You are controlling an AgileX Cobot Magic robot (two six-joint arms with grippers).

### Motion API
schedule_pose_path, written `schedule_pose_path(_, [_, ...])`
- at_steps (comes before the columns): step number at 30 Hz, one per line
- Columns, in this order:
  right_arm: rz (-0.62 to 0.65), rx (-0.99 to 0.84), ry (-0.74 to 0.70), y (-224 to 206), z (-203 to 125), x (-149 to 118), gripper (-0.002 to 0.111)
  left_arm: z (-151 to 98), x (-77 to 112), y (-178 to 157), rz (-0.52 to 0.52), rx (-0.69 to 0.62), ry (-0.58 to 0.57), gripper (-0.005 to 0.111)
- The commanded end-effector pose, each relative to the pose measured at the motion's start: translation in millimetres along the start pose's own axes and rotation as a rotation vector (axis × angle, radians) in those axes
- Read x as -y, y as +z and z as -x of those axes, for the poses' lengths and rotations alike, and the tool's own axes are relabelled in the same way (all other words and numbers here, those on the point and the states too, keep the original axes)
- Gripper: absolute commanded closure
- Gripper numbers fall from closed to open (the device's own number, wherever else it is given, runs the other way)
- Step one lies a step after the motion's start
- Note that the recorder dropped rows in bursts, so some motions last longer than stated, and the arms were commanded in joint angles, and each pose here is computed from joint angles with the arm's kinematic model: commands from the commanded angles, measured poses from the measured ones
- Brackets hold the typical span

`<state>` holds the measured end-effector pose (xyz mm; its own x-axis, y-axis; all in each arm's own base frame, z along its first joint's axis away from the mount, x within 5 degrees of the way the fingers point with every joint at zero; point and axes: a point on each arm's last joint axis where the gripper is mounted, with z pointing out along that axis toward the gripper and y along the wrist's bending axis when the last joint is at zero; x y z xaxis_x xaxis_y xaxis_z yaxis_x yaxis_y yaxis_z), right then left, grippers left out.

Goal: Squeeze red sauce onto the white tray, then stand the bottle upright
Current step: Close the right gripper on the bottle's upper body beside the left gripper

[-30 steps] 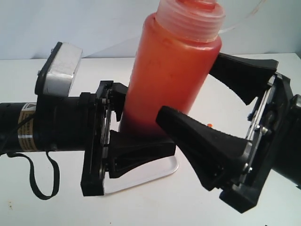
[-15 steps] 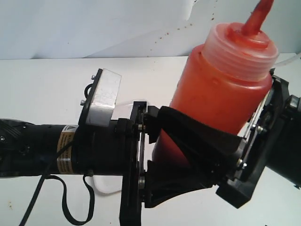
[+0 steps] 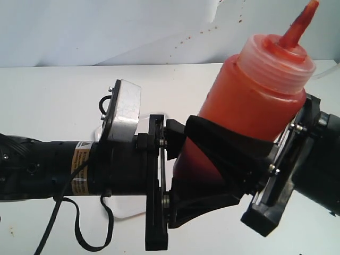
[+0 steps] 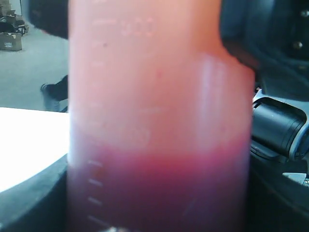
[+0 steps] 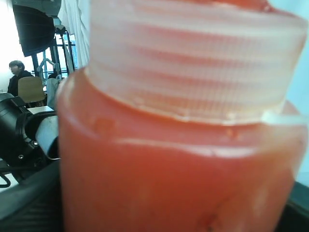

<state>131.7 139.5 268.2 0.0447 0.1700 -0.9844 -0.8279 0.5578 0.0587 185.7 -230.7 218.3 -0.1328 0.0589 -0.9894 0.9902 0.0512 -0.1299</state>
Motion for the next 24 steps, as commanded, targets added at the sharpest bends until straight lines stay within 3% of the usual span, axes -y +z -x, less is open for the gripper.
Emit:
schedule_pose_path(1, [-0.024, -0.028, -0.004, -0.5, -3.8, 2.5, 0.108, 9.0, 3.9, 0.5, -0.024, 0.07, 0.014, 0.106])
schedule_pose_path(14, [-0.004, 0.025, -0.009, -0.5, 1.1, 0.7, 0.108, 8.2, 4.8, 0.6, -0.034, 0.062, 0.02, 0.105])
schedule_pose_path(16, [-0.004, 0.025, -0.012, -0.5, 1.1, 0.7, 0.108, 7.7, 5.3, 0.6, -0.039, 0.057, 0.024, 0.1])
schedule_pose_path(19, [-0.004, 0.025, -0.012, -0.5, 1.1, 0.7, 0.108, 7.6, 5.2, 0.6, -0.038, 0.056, 0.024, 0.076])
schedule_pose_path(24, [-0.01, 0.028, -0.018, -0.5, 1.4, 1.2, 0.108, 7.2, 4.8, 0.6, -0.034, 0.051, 0.024, 0.009])
